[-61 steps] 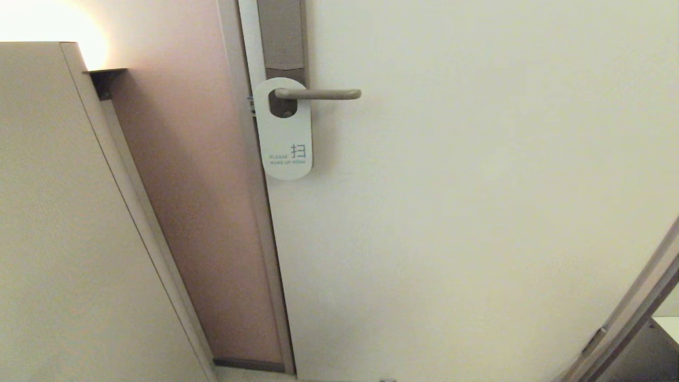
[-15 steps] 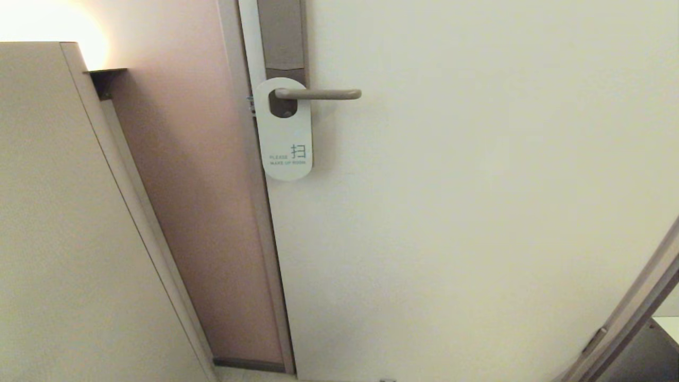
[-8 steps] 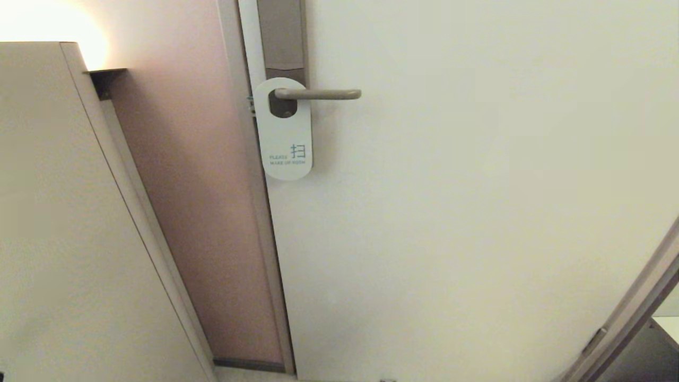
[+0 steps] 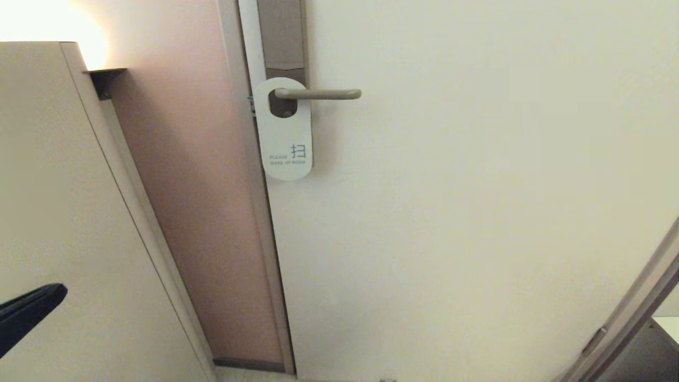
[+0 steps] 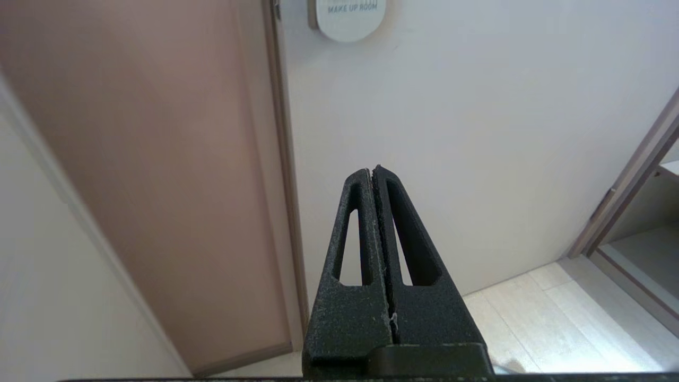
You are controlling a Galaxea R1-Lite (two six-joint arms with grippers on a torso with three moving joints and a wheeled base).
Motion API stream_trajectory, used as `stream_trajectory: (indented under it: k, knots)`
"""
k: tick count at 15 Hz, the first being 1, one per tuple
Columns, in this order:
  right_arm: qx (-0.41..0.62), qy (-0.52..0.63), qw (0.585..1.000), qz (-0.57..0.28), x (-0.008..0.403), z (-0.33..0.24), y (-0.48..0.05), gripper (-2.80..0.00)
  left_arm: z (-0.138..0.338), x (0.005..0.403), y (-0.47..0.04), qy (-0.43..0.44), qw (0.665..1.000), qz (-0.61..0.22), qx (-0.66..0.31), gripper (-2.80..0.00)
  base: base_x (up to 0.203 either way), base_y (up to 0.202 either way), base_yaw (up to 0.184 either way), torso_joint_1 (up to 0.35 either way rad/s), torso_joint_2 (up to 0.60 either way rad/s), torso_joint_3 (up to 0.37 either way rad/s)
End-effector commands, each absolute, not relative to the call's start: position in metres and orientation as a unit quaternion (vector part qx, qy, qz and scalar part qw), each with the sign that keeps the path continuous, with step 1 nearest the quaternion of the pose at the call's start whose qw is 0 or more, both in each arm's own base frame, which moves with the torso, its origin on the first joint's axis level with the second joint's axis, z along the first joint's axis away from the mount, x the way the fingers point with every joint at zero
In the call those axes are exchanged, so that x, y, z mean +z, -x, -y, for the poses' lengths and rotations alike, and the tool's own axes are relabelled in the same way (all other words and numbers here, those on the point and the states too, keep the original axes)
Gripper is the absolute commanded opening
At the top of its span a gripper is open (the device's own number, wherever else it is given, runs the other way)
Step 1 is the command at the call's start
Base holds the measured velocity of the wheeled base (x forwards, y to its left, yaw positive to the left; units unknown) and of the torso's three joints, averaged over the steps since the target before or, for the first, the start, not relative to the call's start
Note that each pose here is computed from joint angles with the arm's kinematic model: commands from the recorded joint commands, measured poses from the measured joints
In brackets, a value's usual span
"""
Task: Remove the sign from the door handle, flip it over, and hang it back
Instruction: Take down the sign
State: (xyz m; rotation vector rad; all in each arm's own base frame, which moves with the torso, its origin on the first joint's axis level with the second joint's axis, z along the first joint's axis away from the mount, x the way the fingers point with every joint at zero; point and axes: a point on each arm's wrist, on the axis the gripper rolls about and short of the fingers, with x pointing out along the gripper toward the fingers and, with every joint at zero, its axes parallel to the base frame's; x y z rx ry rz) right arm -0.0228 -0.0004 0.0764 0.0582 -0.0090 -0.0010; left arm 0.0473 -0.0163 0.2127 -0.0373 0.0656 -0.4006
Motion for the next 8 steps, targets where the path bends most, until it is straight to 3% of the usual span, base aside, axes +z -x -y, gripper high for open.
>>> stream_trajectory:
  k: [1,8]
  knots:
    - [-0.001,-0.029,1.000,0.004,0.076,0.000,0.023,-2.80,0.026,0.212,-0.078,0.015,0.977,-0.075,-0.200,-2.80,0.000,0.000,0.000,0.000,0.00,0.000]
    - [-0.001,-0.029,1.000,0.004,0.076,0.000,0.023,-2.80,0.038,0.244,-0.175,0.014,0.985,-0.070,-0.159,-2.80,0.000,0.000,0.000,0.000,0.00,0.000]
